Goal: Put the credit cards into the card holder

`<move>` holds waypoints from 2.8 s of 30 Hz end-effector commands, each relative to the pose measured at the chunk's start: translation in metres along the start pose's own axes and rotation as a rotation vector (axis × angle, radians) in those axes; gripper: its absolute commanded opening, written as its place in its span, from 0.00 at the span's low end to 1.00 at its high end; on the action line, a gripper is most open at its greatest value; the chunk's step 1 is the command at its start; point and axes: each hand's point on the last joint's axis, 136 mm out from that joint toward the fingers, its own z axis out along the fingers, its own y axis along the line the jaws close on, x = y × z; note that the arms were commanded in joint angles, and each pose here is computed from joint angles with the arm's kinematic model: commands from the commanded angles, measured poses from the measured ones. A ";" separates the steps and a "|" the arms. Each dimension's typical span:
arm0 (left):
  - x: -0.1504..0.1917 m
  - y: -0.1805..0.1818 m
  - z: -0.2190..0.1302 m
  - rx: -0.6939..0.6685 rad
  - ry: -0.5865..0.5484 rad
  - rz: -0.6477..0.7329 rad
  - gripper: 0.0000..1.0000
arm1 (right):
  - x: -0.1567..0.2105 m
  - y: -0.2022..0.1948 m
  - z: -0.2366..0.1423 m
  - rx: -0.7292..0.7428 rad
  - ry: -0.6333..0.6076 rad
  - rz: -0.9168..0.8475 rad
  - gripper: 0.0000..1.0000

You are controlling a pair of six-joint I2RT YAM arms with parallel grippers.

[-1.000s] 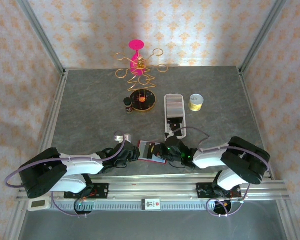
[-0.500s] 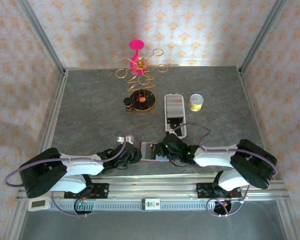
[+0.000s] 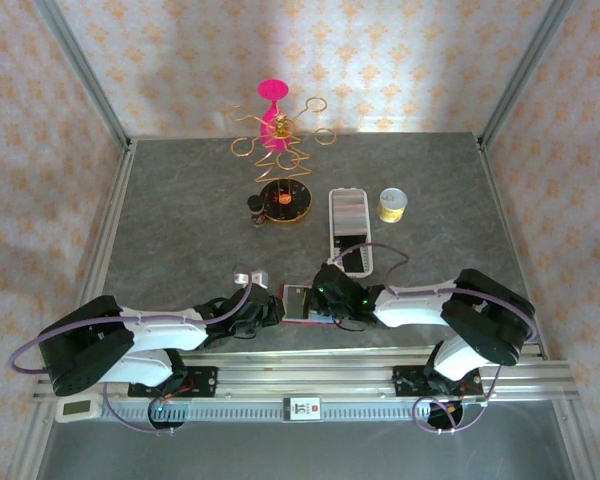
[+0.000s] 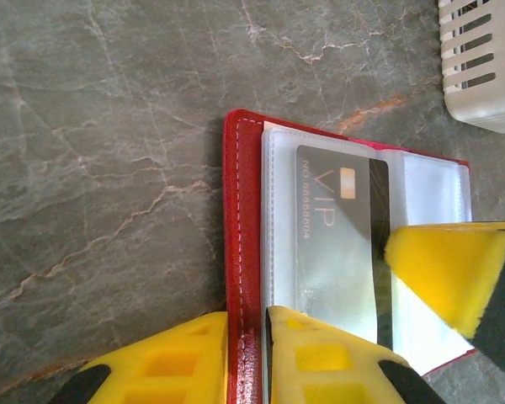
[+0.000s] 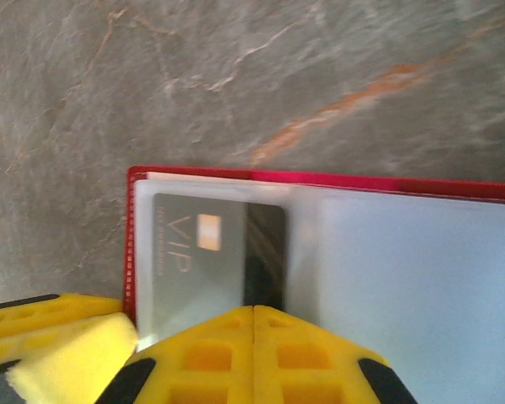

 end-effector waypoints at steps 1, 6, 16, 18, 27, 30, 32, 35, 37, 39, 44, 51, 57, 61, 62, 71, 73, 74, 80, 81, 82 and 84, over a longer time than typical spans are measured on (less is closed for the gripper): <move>0.001 -0.001 0.000 0.014 -0.003 -0.001 0.18 | 0.003 0.014 0.006 -0.016 0.016 -0.038 0.04; 0.000 0.001 0.000 0.008 -0.010 0.000 0.20 | 0.002 0.029 0.003 -0.055 0.017 -0.043 0.04; -0.001 0.001 0.000 0.009 -0.018 0.006 0.27 | -0.008 -0.012 -0.033 0.106 -0.090 -0.051 0.08; -0.001 0.002 0.000 0.006 -0.019 0.005 0.29 | -0.005 -0.018 -0.029 0.126 -0.083 -0.052 0.05; 0.001 0.004 0.002 0.005 -0.016 0.002 0.35 | 0.006 -0.019 0.001 0.155 -0.009 -0.078 0.00; 0.002 0.005 0.002 0.006 -0.014 -0.003 0.35 | 0.011 -0.012 0.008 0.140 0.009 -0.089 0.00; 0.003 0.006 0.003 0.005 -0.013 -0.002 0.36 | 0.013 -0.008 0.011 0.135 0.019 -0.097 0.00; 0.004 0.006 0.004 0.006 -0.008 -0.003 0.36 | 0.016 -0.004 0.015 0.131 0.031 -0.105 0.00; 0.005 0.007 0.005 0.002 -0.006 -0.003 0.35 | 0.015 0.000 0.014 0.123 0.028 -0.107 0.00; 0.005 0.008 0.006 0.000 -0.006 -0.003 0.34 | 0.011 0.008 0.007 0.105 0.002 -0.108 0.00; 0.005 0.010 0.006 -0.014 -0.009 -0.004 0.30 | -0.005 0.005 -0.022 0.138 -0.087 -0.105 0.05; 0.005 0.011 0.007 -0.021 -0.007 -0.006 0.24 | 0.003 -0.044 -0.039 0.280 -0.095 -0.081 0.25; 0.005 0.011 0.007 -0.022 -0.005 -0.004 0.21 | 0.013 -0.049 -0.031 0.269 -0.060 -0.070 0.31; 0.005 0.011 0.006 -0.019 -0.005 -0.004 0.20 | 0.016 -0.040 -0.021 0.245 -0.032 -0.078 0.32; 0.005 0.011 0.006 -0.019 -0.006 -0.006 0.20 | 0.016 -0.038 -0.019 0.238 -0.028 -0.082 0.32; 0.005 0.012 0.005 -0.021 -0.008 -0.004 0.20 | -0.002 -0.040 -0.037 0.289 -0.116 -0.087 0.34; 0.005 0.012 0.005 -0.023 -0.010 -0.003 0.20 | -0.007 -0.042 -0.045 0.306 -0.140 -0.087 0.34; 0.004 0.011 0.005 -0.021 -0.012 -0.004 0.21 | -0.008 -0.041 -0.048 0.303 -0.145 -0.087 0.35; 0.005 0.012 0.005 -0.021 -0.012 -0.008 0.21 | -0.002 -0.030 -0.043 0.232 -0.110 -0.079 0.34; 0.005 0.012 0.004 -0.019 -0.013 -0.008 0.21 | 0.000 -0.029 -0.041 0.226 -0.101 -0.080 0.34; 0.005 0.012 0.004 -0.022 -0.011 -0.006 0.21 | 0.002 -0.027 -0.038 0.217 -0.089 -0.081 0.33; 0.005 0.012 0.004 -0.022 -0.010 -0.006 0.21 | 0.004 -0.027 -0.033 0.219 -0.076 -0.086 0.33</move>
